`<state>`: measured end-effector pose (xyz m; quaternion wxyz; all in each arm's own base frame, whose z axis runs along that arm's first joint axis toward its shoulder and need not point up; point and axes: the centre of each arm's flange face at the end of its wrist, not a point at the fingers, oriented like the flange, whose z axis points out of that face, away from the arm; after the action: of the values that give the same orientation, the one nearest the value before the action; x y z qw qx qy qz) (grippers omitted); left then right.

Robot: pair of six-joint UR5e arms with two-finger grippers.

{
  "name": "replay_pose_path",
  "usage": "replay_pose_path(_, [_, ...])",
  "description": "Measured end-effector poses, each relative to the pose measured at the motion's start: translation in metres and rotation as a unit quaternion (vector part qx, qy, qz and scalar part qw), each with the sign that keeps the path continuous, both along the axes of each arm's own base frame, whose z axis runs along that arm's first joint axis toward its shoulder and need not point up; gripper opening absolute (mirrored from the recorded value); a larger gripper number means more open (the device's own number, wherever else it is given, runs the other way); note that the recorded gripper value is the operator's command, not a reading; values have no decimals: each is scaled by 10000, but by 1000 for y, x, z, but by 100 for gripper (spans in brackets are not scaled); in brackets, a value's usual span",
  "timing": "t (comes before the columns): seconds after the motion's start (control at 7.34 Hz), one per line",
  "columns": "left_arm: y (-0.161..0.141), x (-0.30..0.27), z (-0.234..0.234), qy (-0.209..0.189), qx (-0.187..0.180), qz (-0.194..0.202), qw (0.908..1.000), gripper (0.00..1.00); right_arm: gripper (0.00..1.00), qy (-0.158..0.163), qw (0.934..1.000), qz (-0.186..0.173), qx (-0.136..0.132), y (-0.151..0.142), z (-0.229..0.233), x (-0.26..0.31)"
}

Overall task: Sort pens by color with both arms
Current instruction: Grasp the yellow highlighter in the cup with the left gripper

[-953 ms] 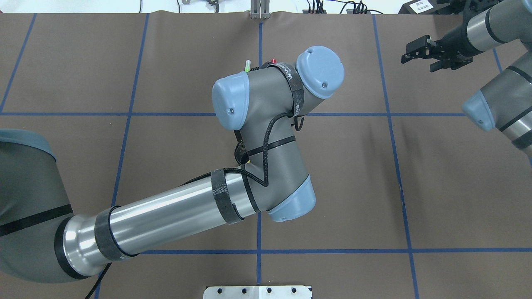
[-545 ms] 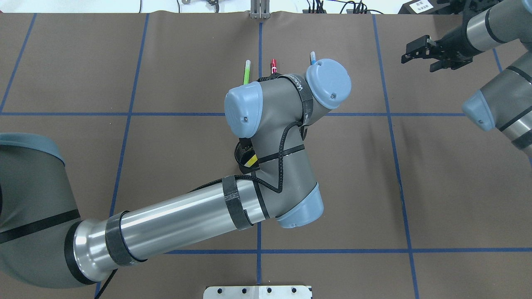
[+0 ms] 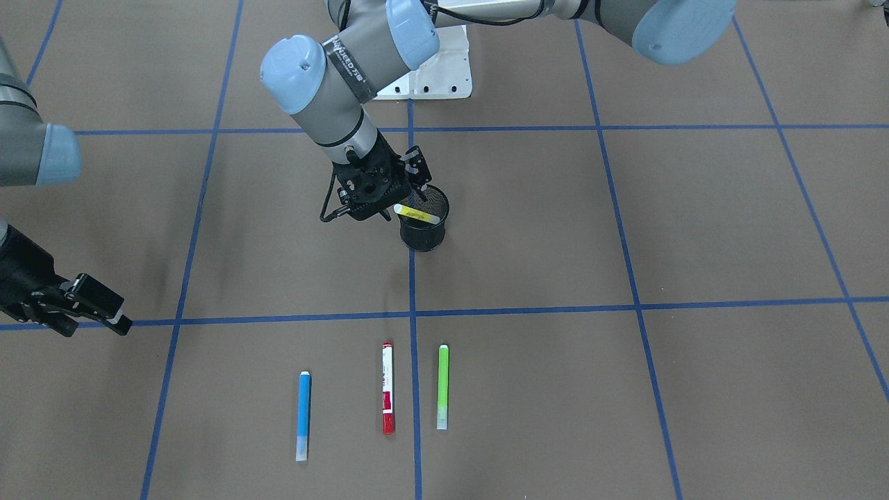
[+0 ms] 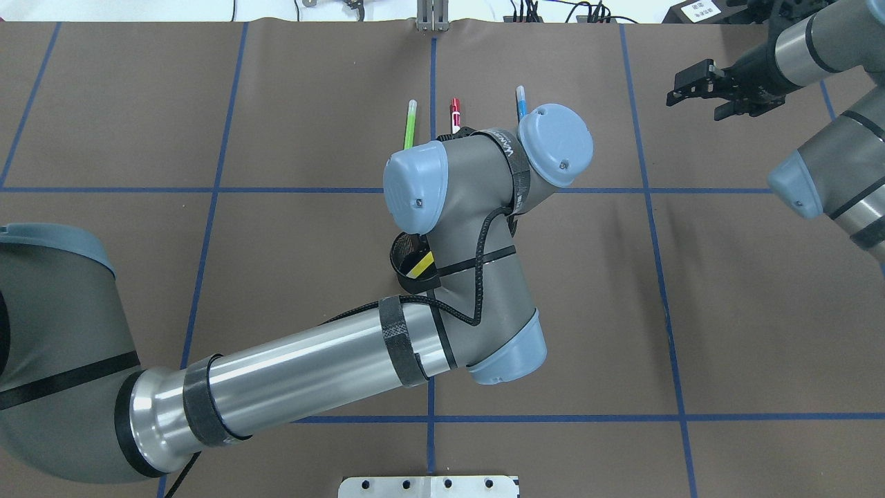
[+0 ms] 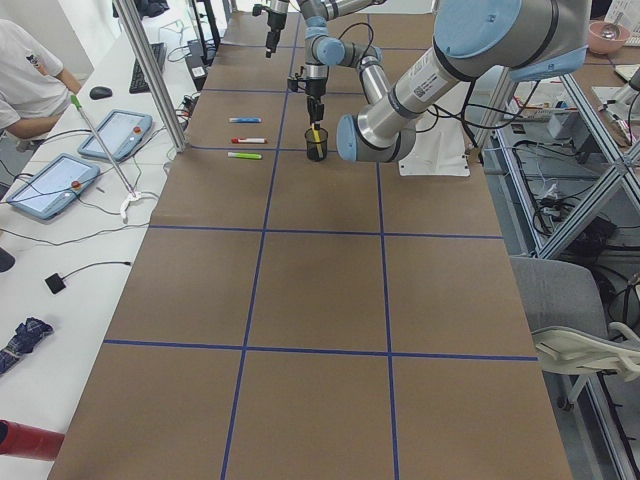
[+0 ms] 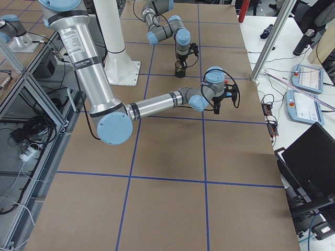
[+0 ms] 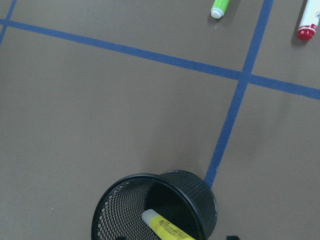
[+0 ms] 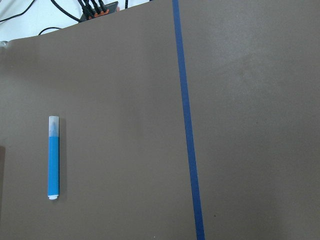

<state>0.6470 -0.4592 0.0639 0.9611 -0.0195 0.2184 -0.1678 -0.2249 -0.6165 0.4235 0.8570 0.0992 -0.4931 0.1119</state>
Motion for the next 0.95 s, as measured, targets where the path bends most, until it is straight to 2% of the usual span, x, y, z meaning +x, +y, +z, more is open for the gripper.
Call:
replay_pose_path(0.14, [0,0,0,4,-2,2,10000,18,100,1,10000,2,-5,0,0,0])
replay_pose_path(0.27, [0,0,0,7,-4,3,10000,0,100,2,10000,2,-5,0,0,0])
replay_pose_path(0.68, [1,-2,-4,38,9,2,10000,0,100,0,10000,3,-3,0,0,0])
replay_pose_path(0.95, [-1,-22,-25,226,112,-72,9997,0,100,-2,10000,4,0,0,-1,0])
